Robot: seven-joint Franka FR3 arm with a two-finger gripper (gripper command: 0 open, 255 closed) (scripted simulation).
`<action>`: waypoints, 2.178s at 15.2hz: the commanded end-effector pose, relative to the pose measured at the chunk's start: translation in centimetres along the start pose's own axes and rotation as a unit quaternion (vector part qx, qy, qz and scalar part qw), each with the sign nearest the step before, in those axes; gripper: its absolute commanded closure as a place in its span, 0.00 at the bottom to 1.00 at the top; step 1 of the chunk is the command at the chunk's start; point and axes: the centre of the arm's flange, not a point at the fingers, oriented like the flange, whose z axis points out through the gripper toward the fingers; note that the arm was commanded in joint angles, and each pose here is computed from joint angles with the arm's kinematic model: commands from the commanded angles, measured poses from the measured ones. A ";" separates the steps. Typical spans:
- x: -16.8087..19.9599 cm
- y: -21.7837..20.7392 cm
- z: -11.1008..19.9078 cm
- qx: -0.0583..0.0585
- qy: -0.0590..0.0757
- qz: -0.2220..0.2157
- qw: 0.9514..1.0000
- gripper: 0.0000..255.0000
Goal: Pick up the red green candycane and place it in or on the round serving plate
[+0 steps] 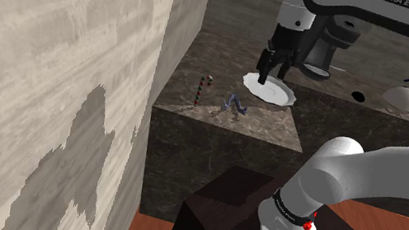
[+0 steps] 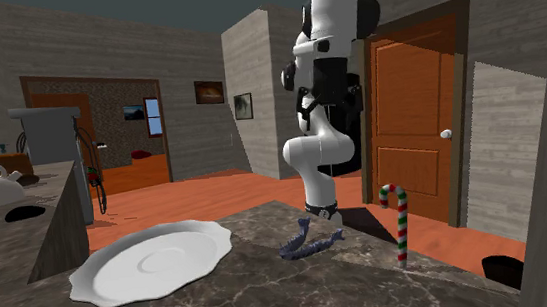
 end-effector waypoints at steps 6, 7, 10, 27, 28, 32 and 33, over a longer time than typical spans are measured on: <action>4.2 -2.5 2.4 0.010 0.043 -0.010 0.999 0.00; 5.0 -3.0 2.8 0.013 0.051 -0.012 0.999 0.00; 7.6 -4.5 4.0 0.019 0.077 -0.017 0.997 0.00; 14.8 -8.6 10.0 0.033 0.136 -0.031 0.990 0.00; 14.8 -8.6 10.0 0.033 0.136 -0.031 0.990 0.00; 14.8 -8.6 10.0 0.033 0.136 -0.031 0.990 0.00; 14.8 -8.6 10.0 0.033 0.136 -0.031 0.990 0.00</action>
